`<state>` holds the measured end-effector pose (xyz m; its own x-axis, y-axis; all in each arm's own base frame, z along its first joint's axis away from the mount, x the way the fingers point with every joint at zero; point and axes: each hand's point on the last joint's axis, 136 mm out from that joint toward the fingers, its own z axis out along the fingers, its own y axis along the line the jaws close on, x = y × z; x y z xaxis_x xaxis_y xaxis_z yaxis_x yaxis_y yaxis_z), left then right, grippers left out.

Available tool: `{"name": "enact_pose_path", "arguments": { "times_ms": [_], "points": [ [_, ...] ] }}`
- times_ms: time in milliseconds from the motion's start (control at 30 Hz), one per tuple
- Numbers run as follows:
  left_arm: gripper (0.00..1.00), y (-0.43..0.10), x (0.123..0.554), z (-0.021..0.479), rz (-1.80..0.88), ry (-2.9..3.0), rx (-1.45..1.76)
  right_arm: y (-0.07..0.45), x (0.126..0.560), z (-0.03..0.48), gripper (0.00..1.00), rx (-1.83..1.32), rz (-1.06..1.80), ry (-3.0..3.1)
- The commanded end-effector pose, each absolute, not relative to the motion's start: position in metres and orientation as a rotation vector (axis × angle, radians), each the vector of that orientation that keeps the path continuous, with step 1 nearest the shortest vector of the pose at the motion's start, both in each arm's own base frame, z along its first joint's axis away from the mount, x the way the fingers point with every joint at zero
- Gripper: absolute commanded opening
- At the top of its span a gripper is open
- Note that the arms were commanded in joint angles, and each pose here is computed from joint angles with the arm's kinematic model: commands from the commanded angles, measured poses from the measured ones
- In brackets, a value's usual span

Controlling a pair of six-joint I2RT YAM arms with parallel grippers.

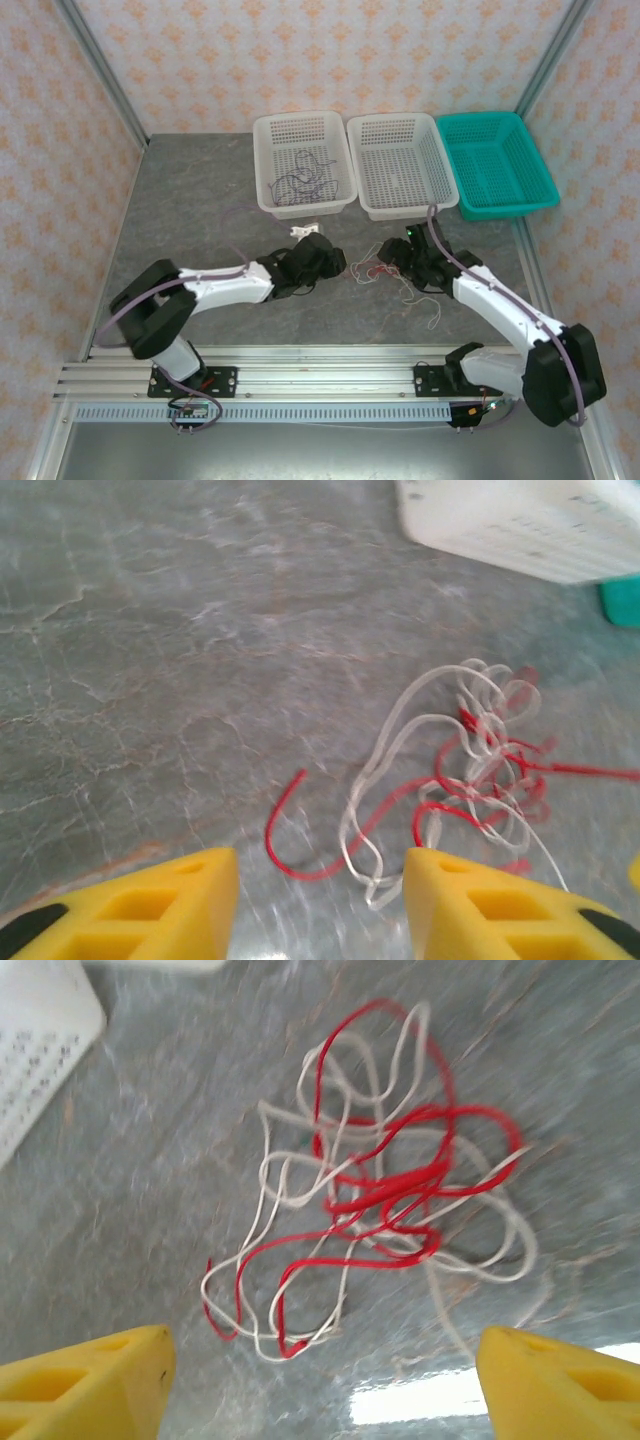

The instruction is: Untangle the cables

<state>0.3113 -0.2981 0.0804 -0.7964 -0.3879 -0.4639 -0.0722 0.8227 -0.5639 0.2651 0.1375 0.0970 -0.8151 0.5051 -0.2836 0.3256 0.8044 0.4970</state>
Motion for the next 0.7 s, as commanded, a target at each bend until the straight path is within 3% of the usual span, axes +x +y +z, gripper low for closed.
{"name": "enact_pose_path", "arguments": {
  "times_ms": [0, 233, 567, 667],
  "points": [
    [0.45, -0.300, 0.322, 0.058, -0.808, 2.448, -0.635, 0.181, 0.266, 0.105, 0.78, 0.464, 0.803, 2.643],
    [0.44, -0.313, 0.329, 0.044, -0.806, 2.505, -0.659, 0.196, 0.272, 0.081, 0.70, 0.452, 0.649, 2.711],
    [0.44, -0.298, 0.320, 0.058, -0.789, 2.475, -0.633, 0.211, 0.284, 0.033, 0.70, 0.523, 0.587, 2.794],
    [0.42, -0.289, 0.318, 0.070, -0.779, 2.437, -0.593, 0.209, 0.289, 0.022, 0.63, 0.547, 0.533, 2.803]
  ]
}}
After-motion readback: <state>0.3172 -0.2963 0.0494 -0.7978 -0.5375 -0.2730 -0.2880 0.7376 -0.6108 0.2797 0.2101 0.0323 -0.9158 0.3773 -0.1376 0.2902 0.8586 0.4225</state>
